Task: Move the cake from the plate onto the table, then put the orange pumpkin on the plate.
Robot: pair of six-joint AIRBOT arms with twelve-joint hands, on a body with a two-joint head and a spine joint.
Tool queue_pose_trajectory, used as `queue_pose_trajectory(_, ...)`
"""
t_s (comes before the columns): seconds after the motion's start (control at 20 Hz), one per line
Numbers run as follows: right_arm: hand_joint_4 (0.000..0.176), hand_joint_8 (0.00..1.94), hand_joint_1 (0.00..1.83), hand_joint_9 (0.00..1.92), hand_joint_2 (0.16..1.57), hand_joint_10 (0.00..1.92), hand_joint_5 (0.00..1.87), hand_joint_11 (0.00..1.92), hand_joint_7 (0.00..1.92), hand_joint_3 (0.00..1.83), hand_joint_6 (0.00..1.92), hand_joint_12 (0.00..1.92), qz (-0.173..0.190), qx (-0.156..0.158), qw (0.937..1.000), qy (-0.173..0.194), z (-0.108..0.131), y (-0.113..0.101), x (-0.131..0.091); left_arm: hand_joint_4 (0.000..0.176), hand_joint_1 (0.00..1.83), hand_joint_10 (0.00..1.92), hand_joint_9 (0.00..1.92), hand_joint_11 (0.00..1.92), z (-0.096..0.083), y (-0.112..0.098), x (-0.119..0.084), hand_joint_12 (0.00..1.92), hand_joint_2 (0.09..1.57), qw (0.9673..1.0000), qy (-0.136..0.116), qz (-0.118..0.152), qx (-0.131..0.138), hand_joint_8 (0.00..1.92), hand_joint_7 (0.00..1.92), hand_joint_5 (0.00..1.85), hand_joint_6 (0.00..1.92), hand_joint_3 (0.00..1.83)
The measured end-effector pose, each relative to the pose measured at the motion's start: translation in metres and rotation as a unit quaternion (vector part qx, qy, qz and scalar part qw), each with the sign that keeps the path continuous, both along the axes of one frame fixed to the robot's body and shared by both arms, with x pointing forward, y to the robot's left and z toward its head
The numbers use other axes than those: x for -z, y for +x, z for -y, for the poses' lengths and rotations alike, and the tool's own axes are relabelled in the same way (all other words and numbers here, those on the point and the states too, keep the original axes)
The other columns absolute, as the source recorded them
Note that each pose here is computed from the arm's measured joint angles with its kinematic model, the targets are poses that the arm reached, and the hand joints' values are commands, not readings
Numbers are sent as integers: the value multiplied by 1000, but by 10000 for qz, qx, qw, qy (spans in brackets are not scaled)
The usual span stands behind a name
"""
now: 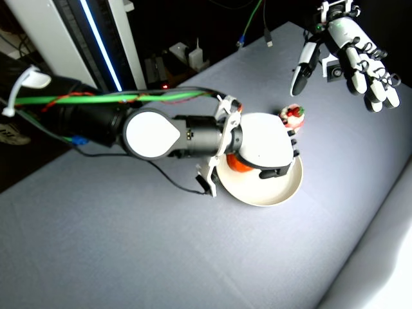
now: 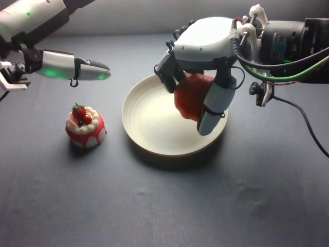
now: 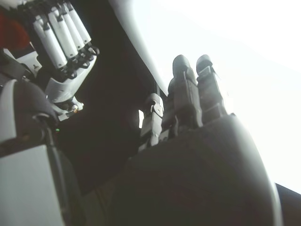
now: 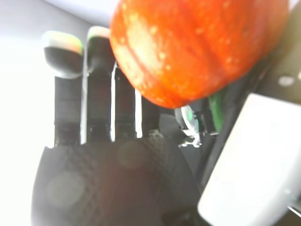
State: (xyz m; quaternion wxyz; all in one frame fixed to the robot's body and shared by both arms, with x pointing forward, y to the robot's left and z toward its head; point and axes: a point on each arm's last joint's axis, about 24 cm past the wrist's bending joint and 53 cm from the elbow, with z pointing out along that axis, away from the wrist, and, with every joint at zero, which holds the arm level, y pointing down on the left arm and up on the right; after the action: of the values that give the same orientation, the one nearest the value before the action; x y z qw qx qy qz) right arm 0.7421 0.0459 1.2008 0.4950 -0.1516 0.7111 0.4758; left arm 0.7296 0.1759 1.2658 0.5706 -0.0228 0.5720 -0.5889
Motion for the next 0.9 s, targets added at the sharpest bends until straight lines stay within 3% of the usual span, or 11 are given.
queue_pose_trajectory(0.05, 0, 1453, 1195, 798, 969, 1765, 824, 809, 892, 436, 1262, 1919, 4, 9, 10000, 0, -1, 1, 0, 176, 856, 1, 255, 1, 0, 0, 0, 342, 952, 10000, 7, 2, 5, 0, 0, 13, 2, 0)
queue_pose_trajectory(0.1, 0, 1091, 1122, 567, 1064, 1285, 898, 423, 703, 164, 1134, 1665, 3, 6, 10000, 5, -3, 1, 1, 176, 863, 1, 244, 0, 0, 0, 0, 336, 960, 10000, 10, 0, 1, 0, 1, 28, 3, 0)
queue_pose_trajectory(0.2, 0, 596, 1138, 489, 1003, 745, 720, 230, 646, 0, 794, 1321, 11, -27, 10000, 7, -6, 0, 1, 176, 877, 1, 242, 0, 1, 0, -1, 287, 967, 10000, -4, 18, 13, 0, 4, 36, 1, 1)
queue_pose_trajectory(0.35, 0, 152, 1136, 503, 926, 332, 760, 83, 712, 0, 468, 1251, -99, 54, 9998, 177, -3, 4, -3, 176, 903, 5, 260, 0, 2, -1, -6, 333, 976, 10000, -31, 84, 42, 0, 0, 18, 1, 5)
queue_pose_trajectory(0.4, 64, 48, 1072, 470, 875, 176, 740, 16, 662, 0, 324, 1235, -112, 82, 9997, 197, -1, 6, -4, 157, 910, 2, 251, 0, 2, -2, -7, 405, 989, 9999, -31, 90, 43, 0, 0, 32, 6, 6)
queue_pose_trajectory(0.5, 113, 1, 997, 351, 820, 33, 634, 0, 458, 0, 98, 1006, -111, 108, 9997, 197, 0, 7, -4, 153, 875, 4, 261, 0, 3, -2, -6, 503, 987, 9999, -20, 92, 49, 0, 0, 38, 3, 1)
queue_pose_trajectory(0.55, 103, 0, 947, 321, 803, 15, 517, 0, 380, 0, 34, 1051, -127, 104, 9996, 238, 1, 7, -5, 171, 882, 2, 260, 0, 3, -2, -8, 429, 969, 9999, -15, 110, 56, 0, 0, 46, 4, 0)
queue_pose_trajectory(0.65, 121, 0, 893, 241, 777, 0, 341, 0, 241, 0, 0, 1095, -109, 23, 9995, 304, -2, 4, -8, 167, 893, 6, 254, 0, 4, -3, -11, 361, 966, 9998, -56, 147, 75, 0, 0, 53, 3, 0)
queue_pose_trajectory(0.7, 170, 1, 851, 160, 716, 2, 178, 0, 145, 0, 0, 1021, -97, -9, 9995, 316, -3, 3, -9, 152, 878, 2, 239, 0, 4, -3, -11, 347, 973, 9998, -48, 150, 78, 0, 0, 46, 0, 1)
queue_pose_trajectory(0.8, 175, 0, 836, 120, 702, 0, 130, 0, 109, 0, 0, 955, -87, -11, 9995, 309, -4, 3, -9, 127, 865, 1, 237, 0, 4, -3, -11, 348, 969, 9998, -49, 148, 76, 0, 0, 38, 0, 0)
queue_pose_trajectory(0.9, 176, 8, 824, 83, 702, 12, 89, 0, 79, 0, 3, 700, -61, -10, 9996, 287, -4, 3, -8, 144, 853, 0, 222, 0, 4, -3, -11, 263, 970, 9998, -49, 149, 79, 0, 0, 35, 0, 0)
